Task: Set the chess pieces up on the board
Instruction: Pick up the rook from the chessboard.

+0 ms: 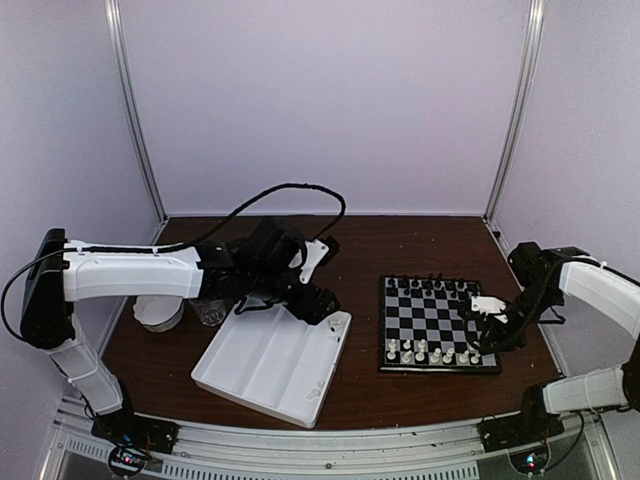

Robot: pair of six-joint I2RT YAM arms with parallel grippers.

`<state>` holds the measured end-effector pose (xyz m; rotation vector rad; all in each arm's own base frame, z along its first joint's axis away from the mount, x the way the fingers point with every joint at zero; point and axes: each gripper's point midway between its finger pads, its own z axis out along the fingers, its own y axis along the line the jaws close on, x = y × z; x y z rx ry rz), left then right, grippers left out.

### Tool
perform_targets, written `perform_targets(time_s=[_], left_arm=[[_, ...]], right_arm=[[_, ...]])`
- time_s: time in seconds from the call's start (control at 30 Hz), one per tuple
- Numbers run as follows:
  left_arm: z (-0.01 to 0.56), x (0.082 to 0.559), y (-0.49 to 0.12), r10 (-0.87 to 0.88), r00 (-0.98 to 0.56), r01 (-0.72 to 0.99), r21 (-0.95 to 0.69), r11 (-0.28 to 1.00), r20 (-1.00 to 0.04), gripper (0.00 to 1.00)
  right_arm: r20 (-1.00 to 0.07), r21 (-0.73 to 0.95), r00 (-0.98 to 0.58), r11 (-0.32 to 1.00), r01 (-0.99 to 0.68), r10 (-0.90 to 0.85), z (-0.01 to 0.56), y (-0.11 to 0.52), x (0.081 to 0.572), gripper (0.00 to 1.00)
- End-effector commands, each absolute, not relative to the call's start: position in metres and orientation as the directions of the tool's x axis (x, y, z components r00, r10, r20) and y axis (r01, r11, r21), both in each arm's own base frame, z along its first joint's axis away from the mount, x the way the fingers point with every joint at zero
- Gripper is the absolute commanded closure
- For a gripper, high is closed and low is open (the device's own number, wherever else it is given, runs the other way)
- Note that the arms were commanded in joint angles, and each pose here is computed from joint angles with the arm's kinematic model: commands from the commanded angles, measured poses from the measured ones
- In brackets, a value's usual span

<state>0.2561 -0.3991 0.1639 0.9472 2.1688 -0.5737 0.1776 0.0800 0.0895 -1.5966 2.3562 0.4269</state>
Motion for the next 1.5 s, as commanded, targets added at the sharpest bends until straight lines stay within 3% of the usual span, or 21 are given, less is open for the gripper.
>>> perform_targets(time_s=[0.0, 0.23, 0.97, 1.47], left_arm=[[0.173, 0.257, -0.401, 0.431, -0.495, 0.761, -0.136, 0.635, -0.755, 0.2], [0.174, 0.26, -0.399, 0.433, -0.494, 0.754, -0.124, 0.645, -0.754, 0.2], [0.162, 0.258, -0.405, 0.455, -0.519, 0.757, -0.142, 0.637, -0.723, 0.22], [0.156, 0.258, -0.405, 0.465, -0.522, 0.757, -0.138, 0.638, -0.715, 0.23]], right_arm=[[-0.361, 0.114, -0.369, 0.352, -0.929, -0.856, 0.081, 0.078, 0.174, 0.66], [-0.319, 0.078, -0.367, 0.362, -0.929, -0.874, 0.069, 0.069, 0.176, 0.63], [-0.337, 0.112, -0.423, 0.411, -0.905, -0.841, 0.077, 0.074, 0.182, 0.6], [-0.313, 0.109, -0.448, 0.437, -0.893, -0.837, 0.064, 0.072, 0.19, 0.67]])
